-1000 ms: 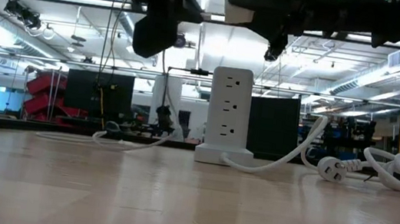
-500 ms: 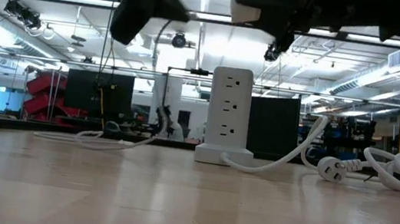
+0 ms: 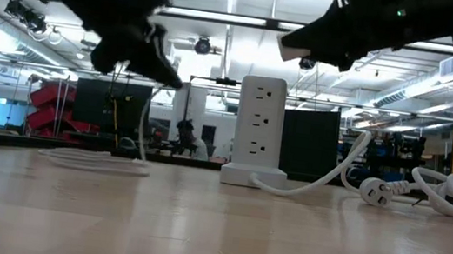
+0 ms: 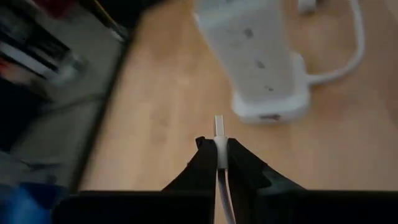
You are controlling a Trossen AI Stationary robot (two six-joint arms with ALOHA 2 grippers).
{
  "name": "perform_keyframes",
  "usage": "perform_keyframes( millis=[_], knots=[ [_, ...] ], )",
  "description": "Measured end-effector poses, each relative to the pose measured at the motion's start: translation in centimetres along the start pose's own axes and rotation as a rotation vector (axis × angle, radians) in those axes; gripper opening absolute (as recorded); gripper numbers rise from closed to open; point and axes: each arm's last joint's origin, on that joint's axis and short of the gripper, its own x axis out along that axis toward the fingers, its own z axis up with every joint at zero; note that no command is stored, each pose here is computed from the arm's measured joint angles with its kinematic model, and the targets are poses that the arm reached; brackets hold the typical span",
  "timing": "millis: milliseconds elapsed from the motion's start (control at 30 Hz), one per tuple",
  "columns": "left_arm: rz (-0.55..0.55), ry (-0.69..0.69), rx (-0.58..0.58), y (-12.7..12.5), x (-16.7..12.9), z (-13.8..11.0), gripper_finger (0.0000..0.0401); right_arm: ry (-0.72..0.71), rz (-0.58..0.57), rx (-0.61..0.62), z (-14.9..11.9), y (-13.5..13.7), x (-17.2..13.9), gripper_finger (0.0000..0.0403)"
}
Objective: Plug in charger
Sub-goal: Remove the white charger cable from the white charger adapter
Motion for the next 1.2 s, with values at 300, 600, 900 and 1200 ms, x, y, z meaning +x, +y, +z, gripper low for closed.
perform_keyframes(
  millis=[300,600,900,1200],
  knots=[
    [-0.103,0.121,-0.089,1.6,4.4,-3.2,0.0000,-0.029,-0.034,0.036,-2.1,-2.0,-2.2,0.0113],
    [-0.201,0.213,-0.172,1.5,6.6,-5.4,0.0008,0.006,-0.102,0.101,-3.9,-3.7,-2.2,0.0113],
    [-0.211,0.219,-0.178,1.3,7.0,-5.7,0.0112,0.009,-0.095,0.134,-3.9,-3.8,-2.2,0.0113],
    [-0.180,0.215,-0.178,1.5,6.9,-5.4,0.0165,0.189,-0.169,0.200,-5.8,-4.8,-2.2,0.0113]
  ],
)
